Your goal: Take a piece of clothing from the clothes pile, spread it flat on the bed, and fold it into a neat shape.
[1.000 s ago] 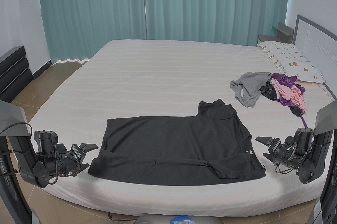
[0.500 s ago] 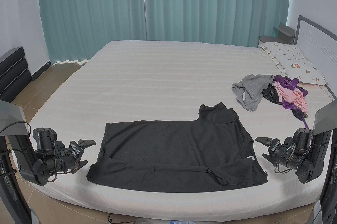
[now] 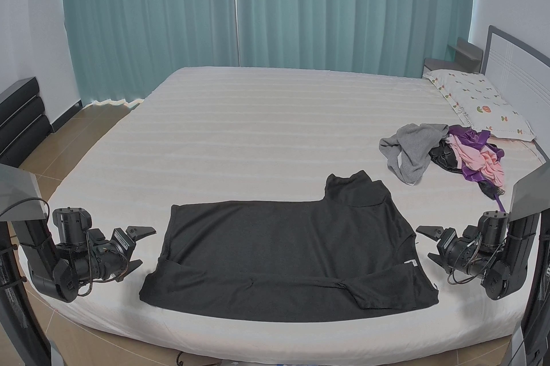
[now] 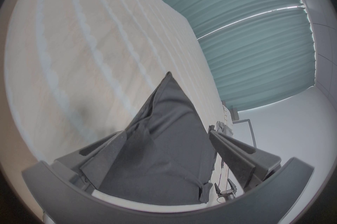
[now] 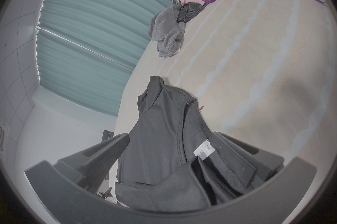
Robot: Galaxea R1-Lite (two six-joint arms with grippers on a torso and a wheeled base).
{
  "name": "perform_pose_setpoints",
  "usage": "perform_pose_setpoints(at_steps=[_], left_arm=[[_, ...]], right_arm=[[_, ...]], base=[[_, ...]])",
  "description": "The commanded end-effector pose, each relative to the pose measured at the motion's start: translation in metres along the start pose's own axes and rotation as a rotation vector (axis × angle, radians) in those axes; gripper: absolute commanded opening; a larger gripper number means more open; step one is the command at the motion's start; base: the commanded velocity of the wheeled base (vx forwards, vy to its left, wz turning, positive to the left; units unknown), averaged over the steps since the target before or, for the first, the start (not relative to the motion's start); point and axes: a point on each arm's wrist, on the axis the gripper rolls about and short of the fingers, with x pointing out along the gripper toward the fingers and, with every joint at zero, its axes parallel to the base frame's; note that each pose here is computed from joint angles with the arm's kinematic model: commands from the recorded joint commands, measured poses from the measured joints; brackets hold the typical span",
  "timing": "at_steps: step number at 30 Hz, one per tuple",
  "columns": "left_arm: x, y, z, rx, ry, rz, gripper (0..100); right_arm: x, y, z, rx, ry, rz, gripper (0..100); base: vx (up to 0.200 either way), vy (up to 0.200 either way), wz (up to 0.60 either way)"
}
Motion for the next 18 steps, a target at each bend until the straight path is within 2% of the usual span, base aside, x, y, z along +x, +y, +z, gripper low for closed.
perform_pose_setpoints(at_steps=[1,6,12,14,15,18], left_arm=[[0.001,-0.002,0.008,0.004,-0.028,-0.015,100],[0.005,-0.006,0.011,0.017,-0.037,-0.029,100],[0.020,-0.024,0.031,0.062,-0.084,-0.095,100],[0.021,-0.024,0.032,0.062,-0.084,-0.096,100],[0.034,-0.037,0.044,0.079,-0.093,-0.121,100],[0.051,-0.047,0.058,0.079,-0.084,-0.118,100]], right_arm=[[0.000,0.000,0.000,-0.004,-0.005,0.008,100],[0.001,-0.001,-0.001,-0.002,0.000,0.003,100],[0.004,-0.006,-0.004,0.007,0.014,-0.012,100],[0.004,-0.006,-0.004,0.007,0.014,-0.012,100],[0.006,-0.009,-0.004,0.012,0.018,-0.019,100],[0.006,-0.009,-0.004,0.012,0.019,-0.018,100]], base=[[0.000,0.000,0.00],[0.000,0.000,0.00],[0.000,0.000,0.00],[0.000,0.000,0.00],[0.000,0.000,0.00],[0.000,0.000,0.00]])
